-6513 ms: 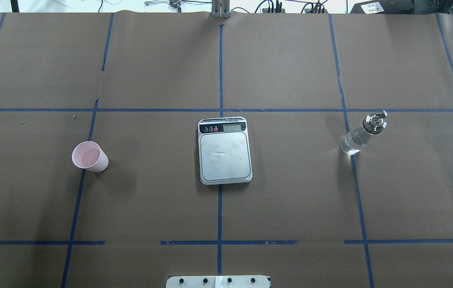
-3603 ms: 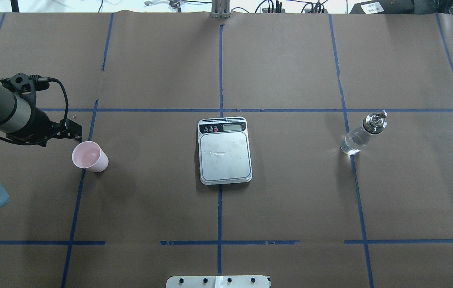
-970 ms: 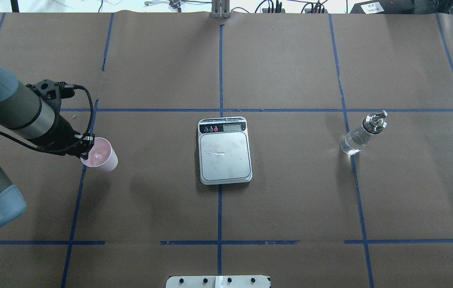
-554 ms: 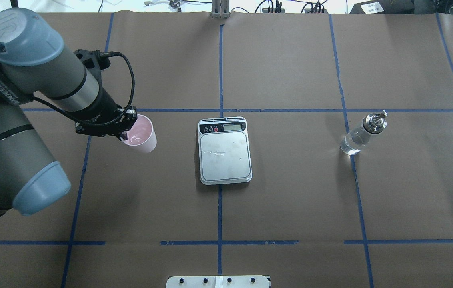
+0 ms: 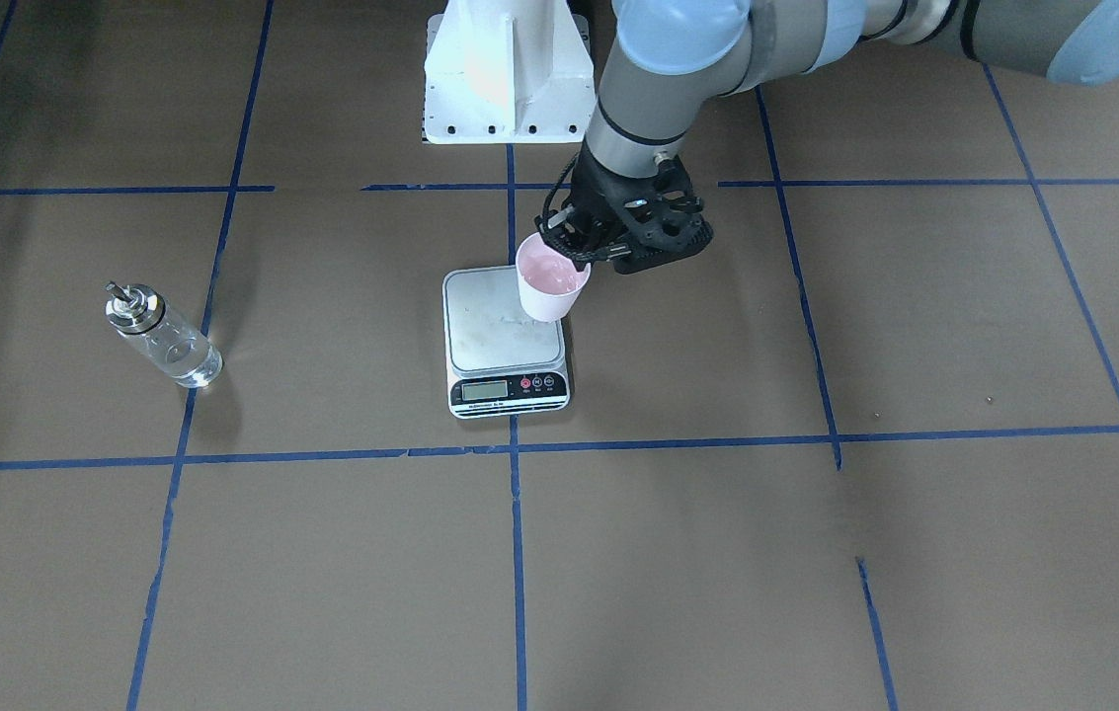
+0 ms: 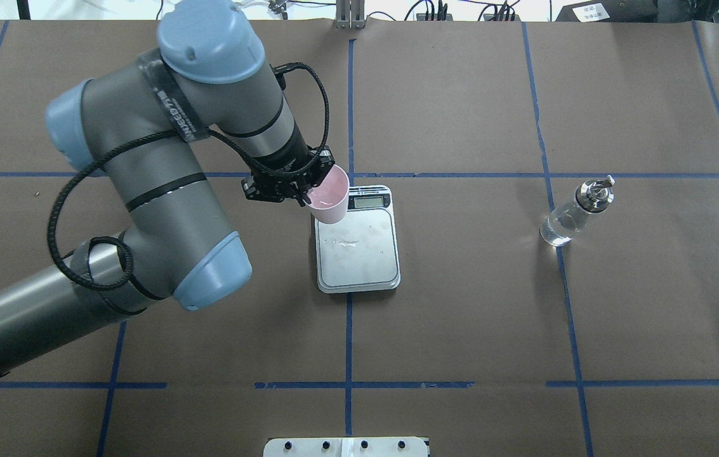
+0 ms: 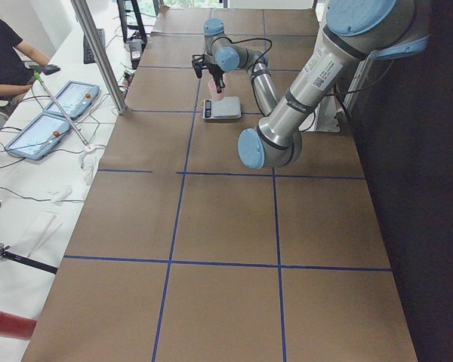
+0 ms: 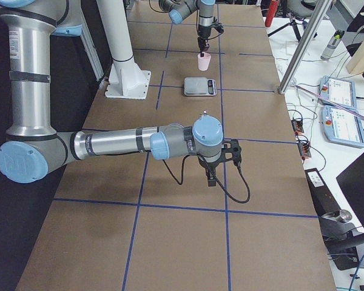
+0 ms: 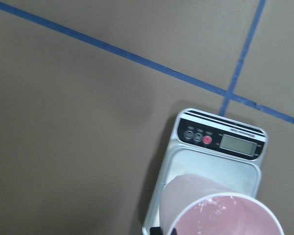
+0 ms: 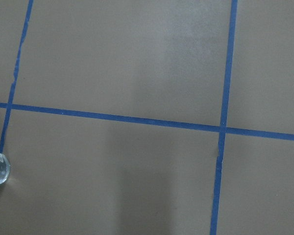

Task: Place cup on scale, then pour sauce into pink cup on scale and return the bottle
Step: 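Lift the pink cup with the left gripper and lower it onto the scale, then release the cup and raise the left gripper away while the right arm approaches the bottle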

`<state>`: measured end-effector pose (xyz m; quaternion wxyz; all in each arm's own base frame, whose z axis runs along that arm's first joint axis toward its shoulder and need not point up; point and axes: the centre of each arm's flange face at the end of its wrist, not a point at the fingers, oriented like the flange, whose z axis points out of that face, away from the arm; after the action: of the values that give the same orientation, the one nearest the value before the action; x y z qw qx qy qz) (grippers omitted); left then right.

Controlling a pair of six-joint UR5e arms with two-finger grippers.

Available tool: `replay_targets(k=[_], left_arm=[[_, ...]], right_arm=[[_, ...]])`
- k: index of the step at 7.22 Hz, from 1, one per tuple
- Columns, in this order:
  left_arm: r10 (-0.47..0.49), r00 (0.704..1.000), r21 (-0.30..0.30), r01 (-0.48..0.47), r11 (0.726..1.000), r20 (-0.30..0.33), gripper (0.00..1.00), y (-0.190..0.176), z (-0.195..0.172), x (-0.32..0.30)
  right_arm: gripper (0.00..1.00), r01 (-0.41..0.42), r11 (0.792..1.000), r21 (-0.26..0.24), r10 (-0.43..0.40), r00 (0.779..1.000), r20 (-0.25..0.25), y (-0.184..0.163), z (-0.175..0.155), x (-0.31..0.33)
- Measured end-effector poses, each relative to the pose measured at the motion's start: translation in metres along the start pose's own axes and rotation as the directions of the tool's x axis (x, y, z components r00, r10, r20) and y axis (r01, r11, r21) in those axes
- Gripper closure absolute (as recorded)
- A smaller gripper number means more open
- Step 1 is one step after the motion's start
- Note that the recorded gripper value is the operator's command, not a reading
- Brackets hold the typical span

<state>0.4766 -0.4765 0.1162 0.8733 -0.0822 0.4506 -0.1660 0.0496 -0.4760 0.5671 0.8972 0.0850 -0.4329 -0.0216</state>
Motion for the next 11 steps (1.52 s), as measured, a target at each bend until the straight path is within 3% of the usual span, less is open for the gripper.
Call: replay_targets(k=[5,6,7,8,9,11], left_arm=[[0.000,1.000,-0.015,0.000,1.000,0.003,1.00,0.017,0.065,0.019],[0.006,1.000,-0.021,-0.006,1.000,0.011,0.91,0.020,0.071,0.018],[0.014,1.000,-0.028,-0.014,1.000,0.012,0.65,0.025,0.075,0.017],[0.022,1.000,-0.032,-0.022,0.999,0.006,0.07,0.027,0.077,0.017],[0.028,1.000,-0.033,-0.028,0.999,0.001,0.00,0.029,0.078,0.018],[0.042,0.999,-0.030,-0.042,0.999,-0.009,0.00,0.031,0.073,0.018]], right_arm=[[0.00,0.004,1.000,0.003,-0.004,1.000,-0.005,-0.002,-0.001,-0.001],[0.00,0.006,1.000,0.004,-0.006,1.000,-0.004,-0.003,-0.002,-0.002],[0.00,0.007,1.000,0.005,-0.007,1.000,-0.004,-0.004,-0.002,-0.002],[0.00,0.010,1.000,0.007,-0.010,1.000,-0.005,-0.006,-0.003,-0.003],[0.00,0.012,1.000,0.009,-0.012,1.000,-0.006,-0.007,-0.003,-0.004],[0.00,0.013,1.000,0.011,-0.013,1.000,-0.007,-0.009,-0.004,-0.005]])
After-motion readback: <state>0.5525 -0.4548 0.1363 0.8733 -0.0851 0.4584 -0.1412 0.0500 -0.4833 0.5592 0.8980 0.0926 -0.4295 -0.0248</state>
